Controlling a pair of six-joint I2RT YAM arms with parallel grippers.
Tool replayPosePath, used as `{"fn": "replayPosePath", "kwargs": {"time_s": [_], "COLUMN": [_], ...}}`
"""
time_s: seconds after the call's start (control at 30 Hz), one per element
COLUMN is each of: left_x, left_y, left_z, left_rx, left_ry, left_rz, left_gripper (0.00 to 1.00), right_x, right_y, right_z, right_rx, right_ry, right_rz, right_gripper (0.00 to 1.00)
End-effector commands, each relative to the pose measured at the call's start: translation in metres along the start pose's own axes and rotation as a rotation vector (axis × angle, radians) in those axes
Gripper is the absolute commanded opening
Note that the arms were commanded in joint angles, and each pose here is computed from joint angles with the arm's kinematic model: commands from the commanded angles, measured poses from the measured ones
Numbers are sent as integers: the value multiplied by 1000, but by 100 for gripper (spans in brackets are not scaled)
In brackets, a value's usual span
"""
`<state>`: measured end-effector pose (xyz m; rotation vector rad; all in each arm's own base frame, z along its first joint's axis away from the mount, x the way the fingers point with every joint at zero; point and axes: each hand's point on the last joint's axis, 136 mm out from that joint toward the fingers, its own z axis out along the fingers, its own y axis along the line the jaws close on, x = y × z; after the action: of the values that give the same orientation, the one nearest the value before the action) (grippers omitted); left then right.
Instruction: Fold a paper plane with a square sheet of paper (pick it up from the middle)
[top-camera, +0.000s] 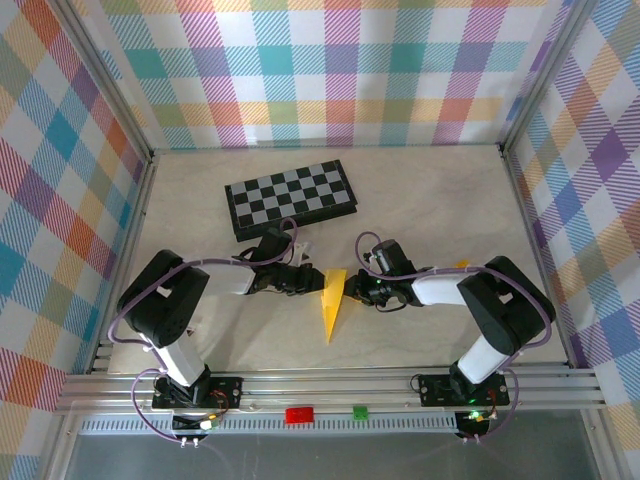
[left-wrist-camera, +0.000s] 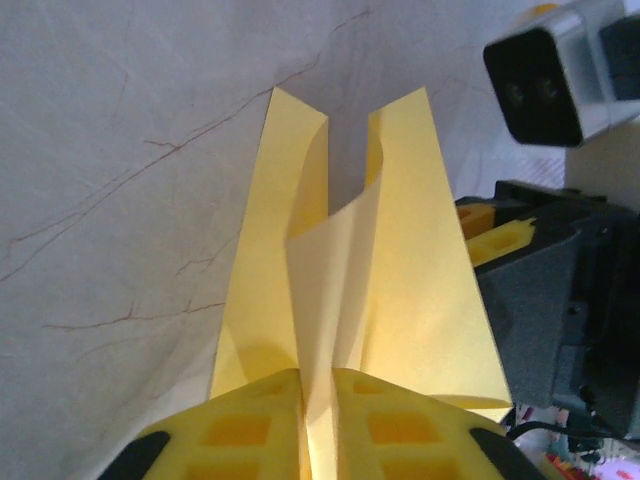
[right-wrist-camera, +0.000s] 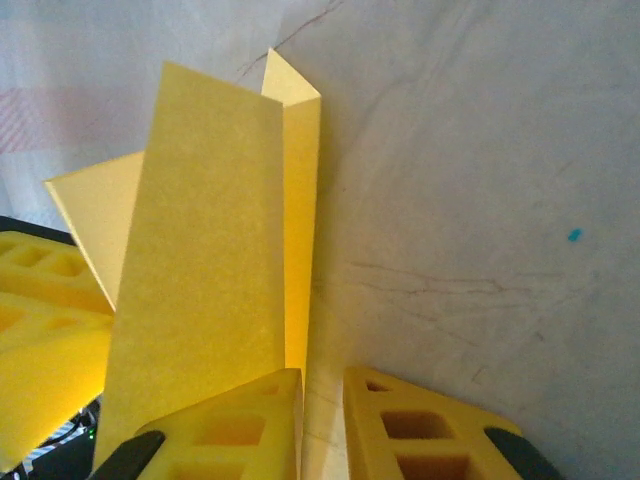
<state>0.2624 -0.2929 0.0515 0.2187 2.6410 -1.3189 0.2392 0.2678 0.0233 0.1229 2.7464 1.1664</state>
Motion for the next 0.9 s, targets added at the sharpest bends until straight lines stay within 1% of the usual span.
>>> {"fn": "replayPosePath", "kwargs": {"time_s": [0.0, 0.07, 0.17, 0.33, 0.47, 0.57, 0.63, 0.7, 0.87], "left_x": [-4, -5, -5, -6, -6, -6, -6, -7, -4], "left_y": [-12, -13, -10, 0, 2, 0, -2, -2, -2], "left_z": [-10, -15, -25, -42, -49, -49, -48, -49, -49], "left_rx": [5, -16, -84, -222, -266, -269, -274, -284, -301], "left_ry": [-49, -66, -83, -107, -110, -106, -107, -105, -95], "left_rz": [52, 66, 89, 118, 129, 133, 140, 142, 152], "left_gripper": [10, 8, 7, 6, 6, 6, 6, 6, 6], "right_x": [-6, -7, -9, -11, -10, -7, -5, -4, 3], "right_y": [18, 21, 31, 53, 69, 74, 70, 63, 61], "right_z": [-12, -18, -30, -47, -52, -46, -37, -26, -1], "right_rx": [-34, -36, -54, -128, -163, -163, -134, -102, -107], "right_ry": [-37, -55, -85, -124, -131, -107, -83, -53, 19], "right_rz": [-39, -45, -55, -69, -97, -106, -89, -71, -55], "right_gripper": [24, 29, 37, 44, 49, 51, 52, 52, 51]}}
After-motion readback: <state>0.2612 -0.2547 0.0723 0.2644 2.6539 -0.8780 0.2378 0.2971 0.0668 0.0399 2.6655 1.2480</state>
